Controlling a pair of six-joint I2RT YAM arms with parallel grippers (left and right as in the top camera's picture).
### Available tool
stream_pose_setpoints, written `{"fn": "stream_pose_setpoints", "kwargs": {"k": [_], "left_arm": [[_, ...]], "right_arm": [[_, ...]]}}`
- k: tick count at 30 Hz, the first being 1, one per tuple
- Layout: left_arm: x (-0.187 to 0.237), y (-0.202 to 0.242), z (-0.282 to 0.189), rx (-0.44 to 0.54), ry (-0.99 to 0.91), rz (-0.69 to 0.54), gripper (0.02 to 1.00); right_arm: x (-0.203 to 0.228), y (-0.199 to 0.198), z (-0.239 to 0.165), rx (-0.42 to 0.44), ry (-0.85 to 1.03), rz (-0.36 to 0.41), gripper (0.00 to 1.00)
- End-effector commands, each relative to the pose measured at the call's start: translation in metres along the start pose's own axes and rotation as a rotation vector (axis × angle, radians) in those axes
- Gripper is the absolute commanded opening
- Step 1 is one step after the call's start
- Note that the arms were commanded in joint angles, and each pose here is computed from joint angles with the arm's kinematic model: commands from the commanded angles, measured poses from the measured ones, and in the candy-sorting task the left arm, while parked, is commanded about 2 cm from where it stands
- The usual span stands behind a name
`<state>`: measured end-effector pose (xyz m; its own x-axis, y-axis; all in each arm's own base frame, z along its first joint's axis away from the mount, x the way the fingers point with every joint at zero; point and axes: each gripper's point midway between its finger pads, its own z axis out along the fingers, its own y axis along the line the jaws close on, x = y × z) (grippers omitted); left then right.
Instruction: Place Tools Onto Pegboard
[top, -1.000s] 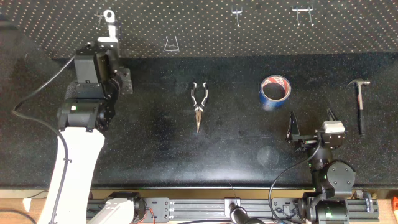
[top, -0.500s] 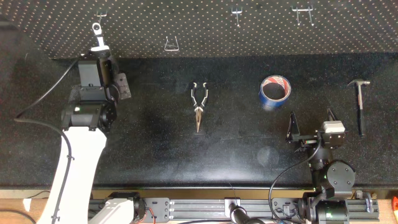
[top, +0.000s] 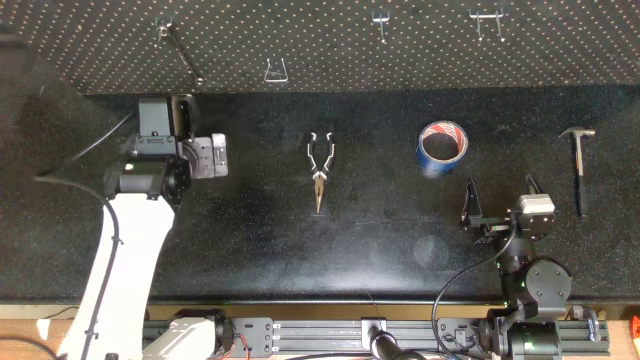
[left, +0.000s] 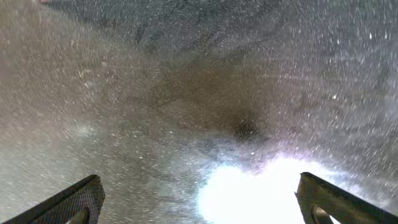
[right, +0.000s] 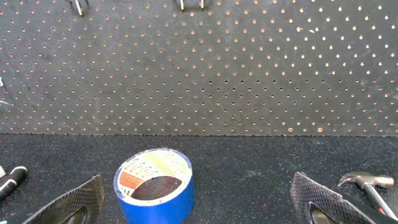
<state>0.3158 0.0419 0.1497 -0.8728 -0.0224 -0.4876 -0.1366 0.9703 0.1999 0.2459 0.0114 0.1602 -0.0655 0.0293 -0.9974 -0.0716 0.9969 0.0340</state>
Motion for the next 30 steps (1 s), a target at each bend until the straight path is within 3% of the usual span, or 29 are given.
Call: {"fn": "stream_pose_setpoints", "kwargs": {"k": [1,3,5,7,11,15,20,28,30], "left_arm": [[0.012,-0.004,-0.006,0.04,0.034,0.152,0.993],[0.011,-0.025,-0.009,0.156,0.04,-0.051,0.993],[0.019,-0.045,-0.014,0.201,0.08,-0.129,0.996],[0.022,-0.076,-0.021,0.157,0.063,-0.123,0.996],[0.051,-0.151,-0.006,0.166,0.189,-0.15,0.996],[0.024,-0.217,0.012,0.248,0.283,-0.101,0.996],[0.011,-0.253,0.035,0.254,0.399,-0.079,0.996],[0.01,-0.25,0.065,0.232,0.416,-0.109,0.996],[0.008,-0.248,0.067,0.243,0.406,-0.06,0.996]], "right_arm": [[0.001,0.002,0.0,-0.006,0.001,0.011,0.98],[0.001,0.002,0.0,-0.006,0.001,0.011,0.98],[0.001,0.002,0.0,-0.006,0.001,0.011,0.98],[0.001,0.002,0.0,-0.006,0.001,0.011,0.98],[0.001,0.002,0.0,-0.006,0.001,0.011,0.98],[0.001,0.002,0.0,-0.006,0.001,0.011,0.98],[0.001,0.002,0.0,-0.006,0.001,0.011,0.98],[0.001,0.002,0.0,-0.006,0.001,0.011,0.982],[0.001,0.002,0.0,-0.006,0.001,0.011,0.98]]}}
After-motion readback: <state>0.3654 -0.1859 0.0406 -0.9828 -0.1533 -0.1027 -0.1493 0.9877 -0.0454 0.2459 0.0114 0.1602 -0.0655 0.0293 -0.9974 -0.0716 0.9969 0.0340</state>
